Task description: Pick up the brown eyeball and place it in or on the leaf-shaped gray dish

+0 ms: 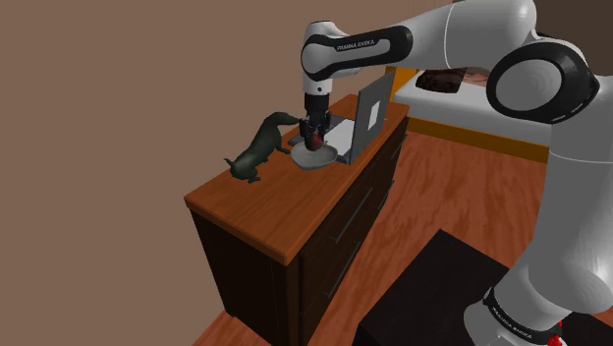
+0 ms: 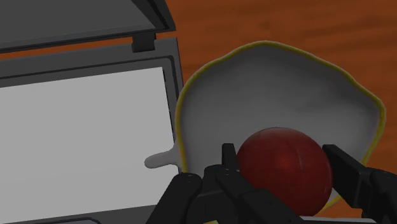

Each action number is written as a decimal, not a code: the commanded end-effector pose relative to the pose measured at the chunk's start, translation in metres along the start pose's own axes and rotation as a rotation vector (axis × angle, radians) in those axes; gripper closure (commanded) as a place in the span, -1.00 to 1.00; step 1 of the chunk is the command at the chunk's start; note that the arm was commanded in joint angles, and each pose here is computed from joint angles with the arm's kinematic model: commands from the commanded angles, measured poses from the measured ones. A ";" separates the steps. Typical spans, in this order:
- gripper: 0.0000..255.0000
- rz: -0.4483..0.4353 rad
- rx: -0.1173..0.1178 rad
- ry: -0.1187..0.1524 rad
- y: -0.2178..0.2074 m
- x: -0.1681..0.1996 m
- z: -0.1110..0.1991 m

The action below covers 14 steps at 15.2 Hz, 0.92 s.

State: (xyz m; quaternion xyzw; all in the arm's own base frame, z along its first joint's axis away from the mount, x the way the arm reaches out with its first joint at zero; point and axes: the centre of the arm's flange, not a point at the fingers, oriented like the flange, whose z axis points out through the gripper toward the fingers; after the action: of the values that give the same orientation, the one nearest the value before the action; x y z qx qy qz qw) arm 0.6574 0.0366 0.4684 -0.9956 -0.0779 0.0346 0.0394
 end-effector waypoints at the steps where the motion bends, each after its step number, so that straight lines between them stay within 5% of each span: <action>1: 1.00 0.000 0.000 0.001 -0.001 0.001 0.004; 8: 1.00 0.000 0.000 0.001 -0.001 0.001 0.004; 9: -1.00 0.000 0.000 0.001 -0.001 0.001 0.004; 14: -1.00 0.000 0.000 0.001 -0.001 0.001 0.004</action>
State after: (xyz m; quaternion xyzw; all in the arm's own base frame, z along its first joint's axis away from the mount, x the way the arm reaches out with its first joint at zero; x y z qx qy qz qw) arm 0.6580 0.0378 0.4646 -0.9956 -0.0779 0.0343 0.0393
